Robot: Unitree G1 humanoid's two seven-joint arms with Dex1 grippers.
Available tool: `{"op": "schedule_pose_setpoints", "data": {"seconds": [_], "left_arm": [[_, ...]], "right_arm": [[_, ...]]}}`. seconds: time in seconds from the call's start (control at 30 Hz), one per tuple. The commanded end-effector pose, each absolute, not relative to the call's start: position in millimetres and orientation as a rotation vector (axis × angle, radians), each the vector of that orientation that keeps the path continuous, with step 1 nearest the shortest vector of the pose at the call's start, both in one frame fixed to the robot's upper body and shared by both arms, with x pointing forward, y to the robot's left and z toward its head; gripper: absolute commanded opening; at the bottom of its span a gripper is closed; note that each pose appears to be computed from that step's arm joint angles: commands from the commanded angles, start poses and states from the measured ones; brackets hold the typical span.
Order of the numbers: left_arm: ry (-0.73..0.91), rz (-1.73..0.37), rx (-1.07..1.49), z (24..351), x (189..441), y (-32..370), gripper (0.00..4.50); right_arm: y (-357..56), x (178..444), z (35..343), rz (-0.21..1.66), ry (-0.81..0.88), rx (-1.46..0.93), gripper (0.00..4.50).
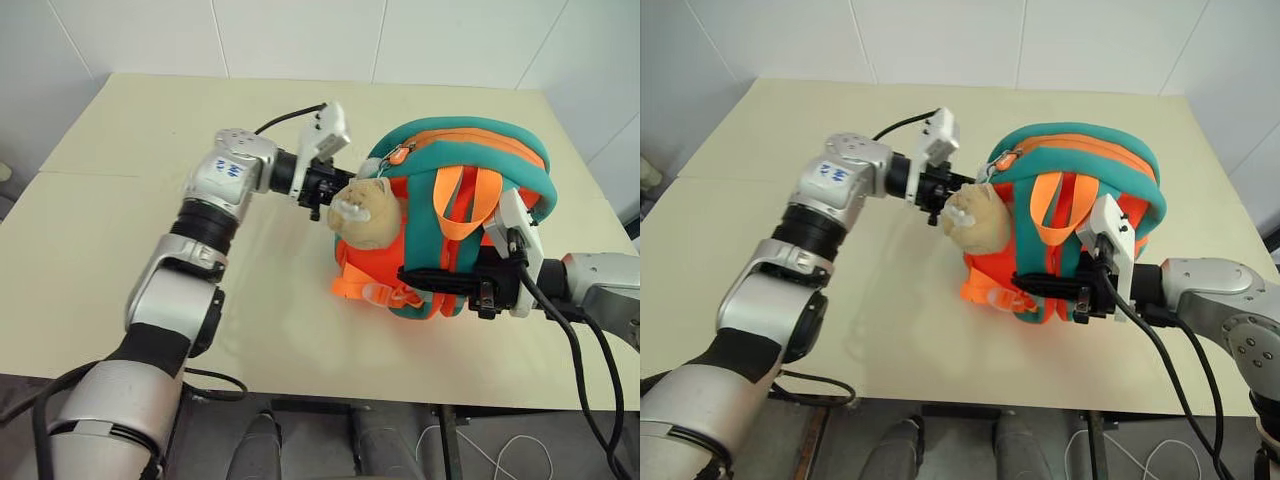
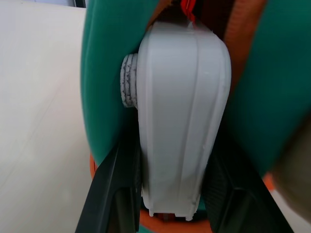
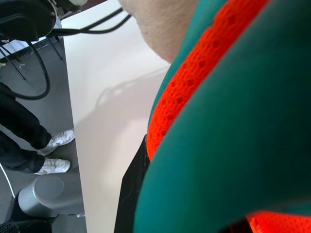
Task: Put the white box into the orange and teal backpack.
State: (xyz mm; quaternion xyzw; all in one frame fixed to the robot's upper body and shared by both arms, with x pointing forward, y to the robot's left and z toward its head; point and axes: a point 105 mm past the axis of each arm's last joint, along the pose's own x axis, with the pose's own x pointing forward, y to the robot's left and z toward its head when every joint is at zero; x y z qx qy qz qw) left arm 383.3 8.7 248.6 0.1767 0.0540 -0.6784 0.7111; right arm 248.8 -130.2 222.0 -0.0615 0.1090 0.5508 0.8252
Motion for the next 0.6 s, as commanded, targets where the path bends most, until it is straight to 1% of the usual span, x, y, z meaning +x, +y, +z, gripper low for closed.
{"op": "schedule_pose_setpoints", "data": {"seconds": [0.03,0.07,0.1,0.23,0.37,0.53,0.6], "left_arm": [[0.153,-1.424,0.463,244,394,6,1.6],[0.148,-1.421,0.475,244,394,5,1.97],[0.137,-1.428,0.466,246,394,4,2.19],[0.098,-1.405,0.461,255,396,9,3.37],[0.091,-1.383,0.427,259,398,15,4.45],[0.076,-1.369,0.419,266,396,29,4.48],[0.058,-1.353,0.413,273,393,44,4.48]], "right_arm": [[-125,245,227,1.2,0.203,-0.144,0.0],[-125,245,227,1.198,0.201,-0.143,0.0],[-125,245,227,1.197,0.2,-0.142,0.0],[-125,245,226,1.196,0.199,-0.14,0.0],[-123,248,226,1.2,0.195,-0.138,0.0],[-120,250,227,1.207,0.186,-0.14,0.0],[-120,250,227,1.206,0.185,-0.14,0.0]]}}
